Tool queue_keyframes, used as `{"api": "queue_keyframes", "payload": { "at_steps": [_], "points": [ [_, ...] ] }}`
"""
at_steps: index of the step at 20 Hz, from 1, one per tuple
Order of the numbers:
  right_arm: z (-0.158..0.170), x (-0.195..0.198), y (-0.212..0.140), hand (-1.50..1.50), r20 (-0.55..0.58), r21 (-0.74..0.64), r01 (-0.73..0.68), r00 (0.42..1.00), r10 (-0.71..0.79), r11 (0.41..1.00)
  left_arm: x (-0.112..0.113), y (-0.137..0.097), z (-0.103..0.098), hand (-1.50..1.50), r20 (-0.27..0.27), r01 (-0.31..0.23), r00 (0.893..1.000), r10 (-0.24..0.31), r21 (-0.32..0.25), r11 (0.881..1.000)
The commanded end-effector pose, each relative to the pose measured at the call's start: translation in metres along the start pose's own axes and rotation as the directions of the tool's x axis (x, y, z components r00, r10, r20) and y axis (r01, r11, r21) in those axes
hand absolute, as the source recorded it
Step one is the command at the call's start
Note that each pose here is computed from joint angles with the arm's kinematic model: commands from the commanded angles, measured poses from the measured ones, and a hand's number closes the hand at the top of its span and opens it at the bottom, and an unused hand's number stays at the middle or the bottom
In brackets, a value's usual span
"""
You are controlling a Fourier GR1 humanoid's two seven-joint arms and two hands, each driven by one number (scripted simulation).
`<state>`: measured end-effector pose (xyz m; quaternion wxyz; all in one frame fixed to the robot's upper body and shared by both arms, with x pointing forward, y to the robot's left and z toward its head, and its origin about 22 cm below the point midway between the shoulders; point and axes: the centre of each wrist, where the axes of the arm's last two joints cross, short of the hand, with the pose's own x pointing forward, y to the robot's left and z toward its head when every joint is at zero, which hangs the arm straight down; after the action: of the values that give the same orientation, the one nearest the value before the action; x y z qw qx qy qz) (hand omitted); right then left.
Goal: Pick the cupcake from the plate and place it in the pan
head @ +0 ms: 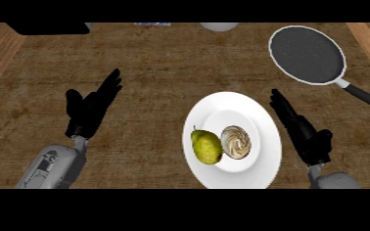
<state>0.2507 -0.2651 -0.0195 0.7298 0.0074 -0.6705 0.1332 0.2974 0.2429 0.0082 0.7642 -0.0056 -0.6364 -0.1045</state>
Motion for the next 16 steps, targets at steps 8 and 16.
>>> {"api": "queue_keyframes", "payload": {
  "at_steps": [8, 16],
  "points": [
    [-0.042, 0.079, -0.065, 1.5, 0.38, 0.144, 0.105, 0.912, -0.153, 0.984, 0.012, -0.047, 0.025, 0.0, 0.301, -0.091, 0.95, 0.081, 0.017, 0.996],
    [-0.012, 0.028, -0.115, -1.5, 0.465, 0.327, -0.101, 0.883, -0.067, 0.94, -0.006, -0.051, 0.041, 0.0, 0.314, -0.077, 0.947, 0.063, 0.032, 0.997]
  ]
}}
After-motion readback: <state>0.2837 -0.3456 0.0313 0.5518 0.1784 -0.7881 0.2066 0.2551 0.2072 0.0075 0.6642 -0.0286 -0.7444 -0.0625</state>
